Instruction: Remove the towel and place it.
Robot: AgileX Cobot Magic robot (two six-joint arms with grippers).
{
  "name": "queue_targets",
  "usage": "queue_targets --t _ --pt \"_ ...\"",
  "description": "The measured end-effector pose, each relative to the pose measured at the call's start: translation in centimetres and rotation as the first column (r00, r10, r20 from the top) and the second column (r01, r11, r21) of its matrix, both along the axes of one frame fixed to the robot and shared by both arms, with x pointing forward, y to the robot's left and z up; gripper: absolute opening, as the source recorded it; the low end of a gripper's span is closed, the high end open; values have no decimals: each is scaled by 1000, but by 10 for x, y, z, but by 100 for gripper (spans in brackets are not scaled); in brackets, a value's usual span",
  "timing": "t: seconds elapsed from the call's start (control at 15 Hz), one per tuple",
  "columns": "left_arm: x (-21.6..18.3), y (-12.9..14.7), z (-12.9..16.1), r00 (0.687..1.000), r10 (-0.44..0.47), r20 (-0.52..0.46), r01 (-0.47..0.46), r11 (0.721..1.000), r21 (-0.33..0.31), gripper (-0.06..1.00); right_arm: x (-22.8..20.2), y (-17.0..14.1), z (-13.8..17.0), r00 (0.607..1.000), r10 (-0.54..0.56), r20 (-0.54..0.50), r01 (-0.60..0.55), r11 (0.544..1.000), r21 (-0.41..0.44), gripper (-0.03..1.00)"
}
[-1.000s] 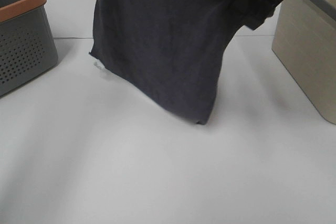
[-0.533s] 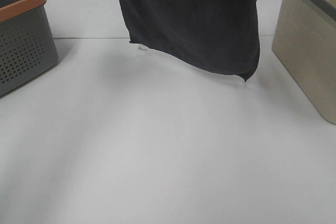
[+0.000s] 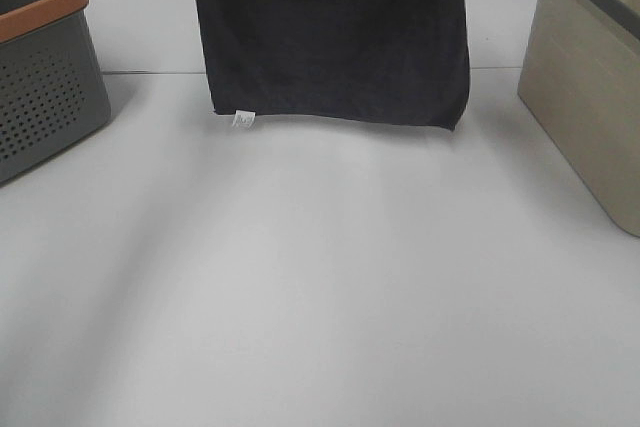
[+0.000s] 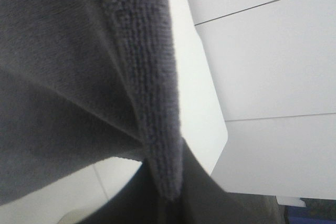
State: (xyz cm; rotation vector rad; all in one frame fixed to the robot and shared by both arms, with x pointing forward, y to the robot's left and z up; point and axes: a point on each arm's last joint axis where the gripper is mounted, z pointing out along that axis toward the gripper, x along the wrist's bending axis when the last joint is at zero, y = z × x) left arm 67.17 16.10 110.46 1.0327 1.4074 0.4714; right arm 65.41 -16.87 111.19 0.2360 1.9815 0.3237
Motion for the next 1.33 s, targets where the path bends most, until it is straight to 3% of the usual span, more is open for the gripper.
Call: queue_targets --t 0.27,0.4,0.53,0.6,0.87,1.13,1.33 --pt "34 18 6 993 51 106 -51 999 -2 0 36 4 2 995 10 96 -19 995 98 2" --pt "39 21 7 979 35 199 -49 996 68 0 42 8 -1 992 30 121 -44 993 113 2" --pt "36 20 -2 970 -1 243 -33 990 135 0 40 6 -10 997 0 78 -12 988 152 2" --pt "12 19 -49 978 -39 205 6 988 156 0 25 1 -41 999 -18 -35 24 986 167 2" --pt "-62 29 -135 989 -100 109 87 989 122 0 -28 -8 -101 983 57 -175 -27 985 171 2" --pt "-123 40 -183 989 -148 11 146 983 115 0 -80 -14 -153 951 157 -267 -99 971 218 2" --pt "-147 44 -196 985 -174 -19 175 979 108 0 -109 -20 -186 915 186 -359 -122 973 195 2"
